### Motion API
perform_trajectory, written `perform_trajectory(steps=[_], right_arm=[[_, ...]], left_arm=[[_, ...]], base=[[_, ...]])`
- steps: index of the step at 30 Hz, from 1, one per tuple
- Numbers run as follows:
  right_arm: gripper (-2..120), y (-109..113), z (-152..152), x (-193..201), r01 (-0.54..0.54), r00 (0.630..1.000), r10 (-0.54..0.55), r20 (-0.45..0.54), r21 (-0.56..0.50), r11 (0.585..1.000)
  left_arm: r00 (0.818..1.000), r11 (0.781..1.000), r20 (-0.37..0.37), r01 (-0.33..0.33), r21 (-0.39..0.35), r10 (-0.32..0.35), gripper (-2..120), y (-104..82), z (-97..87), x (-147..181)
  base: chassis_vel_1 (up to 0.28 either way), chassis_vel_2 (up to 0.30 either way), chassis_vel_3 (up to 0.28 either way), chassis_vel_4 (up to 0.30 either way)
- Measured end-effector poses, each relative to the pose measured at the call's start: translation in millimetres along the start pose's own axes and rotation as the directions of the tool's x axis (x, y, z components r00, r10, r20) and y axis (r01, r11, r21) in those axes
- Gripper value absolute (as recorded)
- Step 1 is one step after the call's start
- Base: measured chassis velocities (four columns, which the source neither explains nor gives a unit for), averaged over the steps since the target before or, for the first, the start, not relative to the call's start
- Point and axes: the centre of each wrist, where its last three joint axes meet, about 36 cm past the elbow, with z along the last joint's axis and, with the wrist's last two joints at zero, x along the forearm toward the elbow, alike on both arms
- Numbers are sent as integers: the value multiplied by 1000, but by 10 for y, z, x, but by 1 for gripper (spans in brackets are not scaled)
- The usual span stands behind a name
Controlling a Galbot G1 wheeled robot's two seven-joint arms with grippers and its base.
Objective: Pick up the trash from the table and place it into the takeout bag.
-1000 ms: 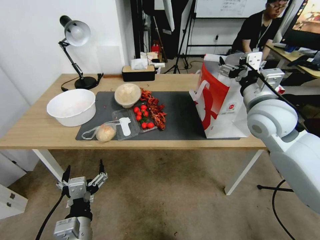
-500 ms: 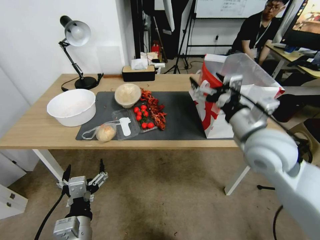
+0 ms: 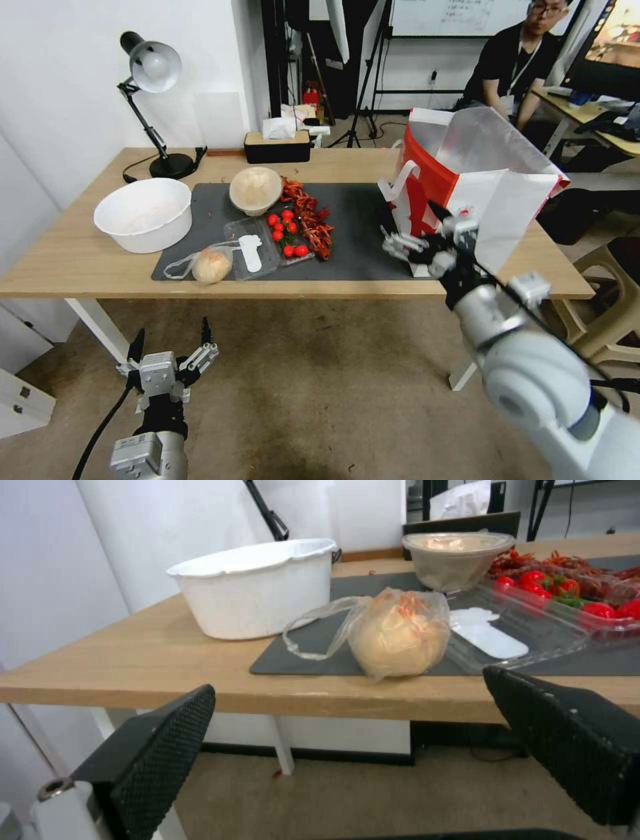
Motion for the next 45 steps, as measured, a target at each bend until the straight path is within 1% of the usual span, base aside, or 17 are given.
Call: perform_trajectory(steps=[2,9,11,12,15,18,24,29,31,32,33,35,36,40,42,44,45], right_arm=[[100,-18,203,146,-41,999,41,19,7,999],[100,-88,485,396,-125,992,124,13,41,991],[100,-79,617,510,-151,988,152,-3,44,988],[100,-79,617,510,-151,988,152,-3,44,988],[100,-9,782,660,-178,983,179,-37,33,984],[100,49,842,719,-181,982,182,-51,25,983],[100,155,896,773,-174,982,175,-67,12,985],[100,196,899,746,-158,985,158,-66,7,987],[100,214,888,693,-135,989,135,-64,8,991],[100,216,880,664,-122,990,123,-64,9,992],[100,216,880,664,-122,990,123,-64,9,992],[100,207,866,636,-102,992,102,-69,14,995],[100,206,863,630,-95,993,96,-72,14,995],[100,203,870,591,-77,994,78,-75,13,997],[100,197,880,585,-71,994,72,-80,15,997],[100,192,882,595,-73,994,74,-84,18,997],[100,192,882,595,-73,994,74,-84,18,997]], left_arm=[[1000,1000,2,-3,3,3,100,-3,4,-17],[1000,1000,1,-16,13,16,100,-1,-6,-83],[1000,1000,-5,-17,23,17,100,5,-23,-109],[1000,1000,-5,-17,23,17,100,5,-23,-109],[1000,999,2,-16,29,16,100,39,-61,-173],[1000,1000,10,-16,26,15,100,61,-83,-211],[999,999,23,-24,32,24,100,84,-120,-280],[997,996,37,-75,53,73,100,165,-156,-463],[996,993,39,-84,85,81,100,230,-225,-580],[996,990,25,-85,109,83,100,258,-286,-630],[996,990,25,-85,109,83,100,258,-286,-630],[995,985,-16,-100,142,103,100,312,-445,-751],[993,983,-27,-110,145,115,100,334,-483,-796],[988,980,-54,-138,146,147,100,385,-493,-874],[980,975,-72,-173,141,184,100,417,-453,-980],[972,970,-74,-216,108,225,100,449,-413,-1138],[972,970,-74,-216,108,225,100,449,-413,-1138]], base=[[0,0,0,0],[0,0,0,0],[0,0,0,0],[0,0,0,0],[0,0,0,0],[0,0,0,0],[0,0,0,0],[0,0,0,0],[0,0,0,0],[0,0,0,0],[0,0,0,0],[0,0,0,0],[0,0,0,0],[0,0,0,0],[0,0,0,0],[0,0,0,0],[0,0,0,0]])
